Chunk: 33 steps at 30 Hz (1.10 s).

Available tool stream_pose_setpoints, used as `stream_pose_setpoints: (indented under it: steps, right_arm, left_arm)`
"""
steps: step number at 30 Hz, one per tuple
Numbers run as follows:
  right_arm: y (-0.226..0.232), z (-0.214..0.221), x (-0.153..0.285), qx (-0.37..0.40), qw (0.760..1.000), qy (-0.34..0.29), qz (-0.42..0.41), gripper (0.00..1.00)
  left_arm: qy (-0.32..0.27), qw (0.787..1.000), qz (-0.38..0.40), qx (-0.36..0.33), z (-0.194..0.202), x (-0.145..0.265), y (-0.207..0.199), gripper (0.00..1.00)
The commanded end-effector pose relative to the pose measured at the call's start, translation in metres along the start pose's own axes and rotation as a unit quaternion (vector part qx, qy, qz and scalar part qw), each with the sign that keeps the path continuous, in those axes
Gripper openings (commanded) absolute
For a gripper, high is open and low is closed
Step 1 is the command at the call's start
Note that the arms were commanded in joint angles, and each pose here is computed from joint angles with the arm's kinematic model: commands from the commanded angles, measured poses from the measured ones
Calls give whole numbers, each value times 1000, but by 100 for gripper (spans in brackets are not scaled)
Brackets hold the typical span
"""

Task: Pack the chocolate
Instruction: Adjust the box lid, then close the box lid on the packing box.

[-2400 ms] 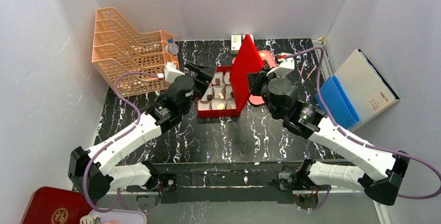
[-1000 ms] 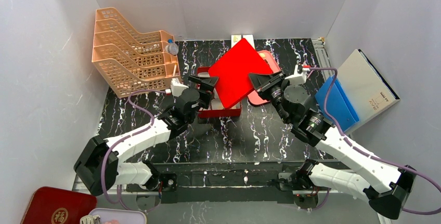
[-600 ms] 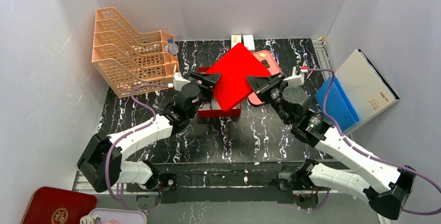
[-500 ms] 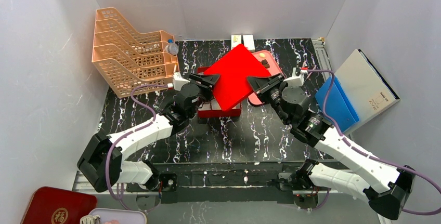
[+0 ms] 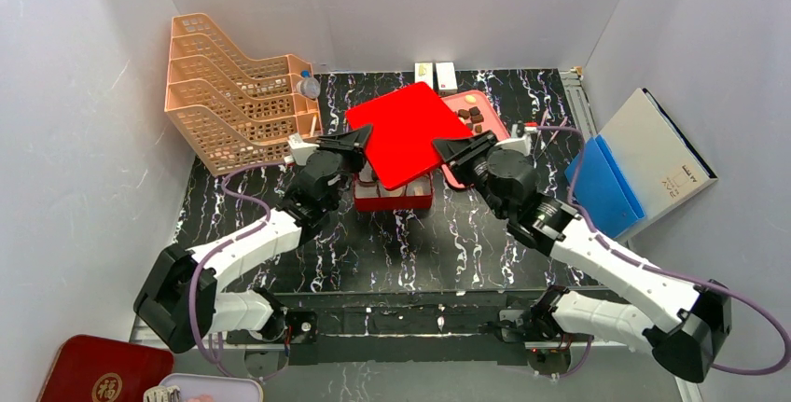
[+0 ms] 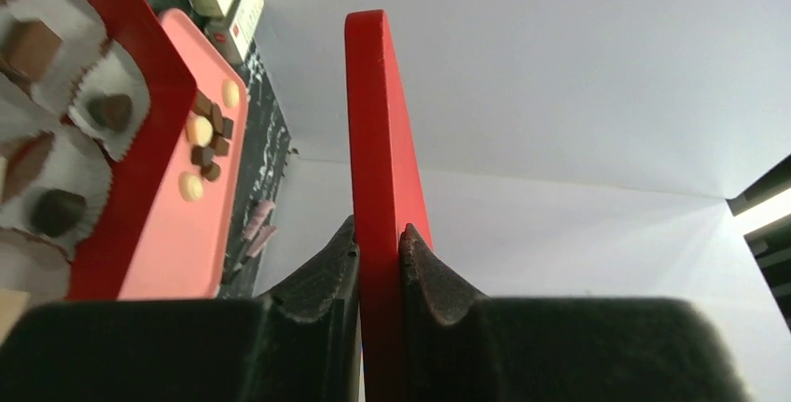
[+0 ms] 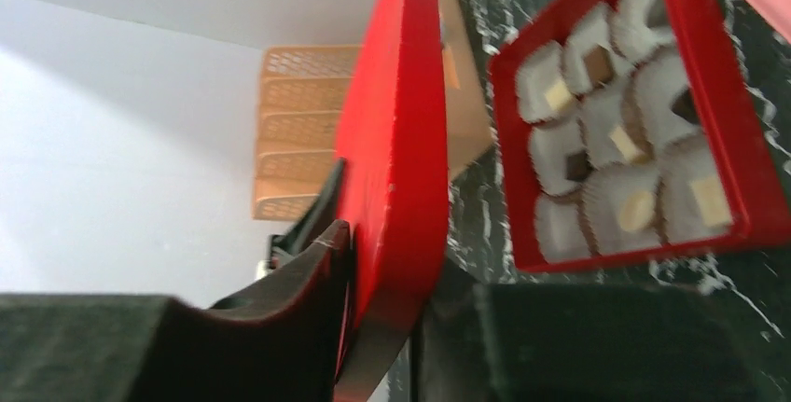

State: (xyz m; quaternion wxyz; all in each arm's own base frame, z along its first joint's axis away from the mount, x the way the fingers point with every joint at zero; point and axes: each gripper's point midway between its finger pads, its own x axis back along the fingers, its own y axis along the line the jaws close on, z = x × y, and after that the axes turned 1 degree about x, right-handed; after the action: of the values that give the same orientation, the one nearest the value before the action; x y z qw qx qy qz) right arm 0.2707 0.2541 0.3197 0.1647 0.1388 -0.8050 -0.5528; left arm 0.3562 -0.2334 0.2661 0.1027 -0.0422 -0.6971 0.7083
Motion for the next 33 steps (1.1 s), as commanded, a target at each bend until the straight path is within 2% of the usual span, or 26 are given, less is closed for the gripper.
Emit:
stream_pose_setpoints:
  steps: [1,3,7,9,19,33]
  right_arm:
    - [-30,25,-5,89,995,45,32,41]
    - [-38,27,-7,107,992,50,43,54]
    - [-62,33,-10,131,986,71,71,70]
    - [-71,34,-12,137,984,78,79,73]
    - [-101,20,-12,197,970,88,115,76]
    - [-126,-1,-27,267,950,91,134,77]
  left_arm:
    - [23,995,-15,-91,-10,3,29,0]
    - [26,995,-15,-97,-18,1,37,0]
    - [39,995,1,-93,-27,-9,43,0]
    - [48,994,10,-95,-28,-15,40,0]
    - [118,984,46,-124,-33,-52,22,0]
    - [184,974,72,-115,-30,-82,29,0]
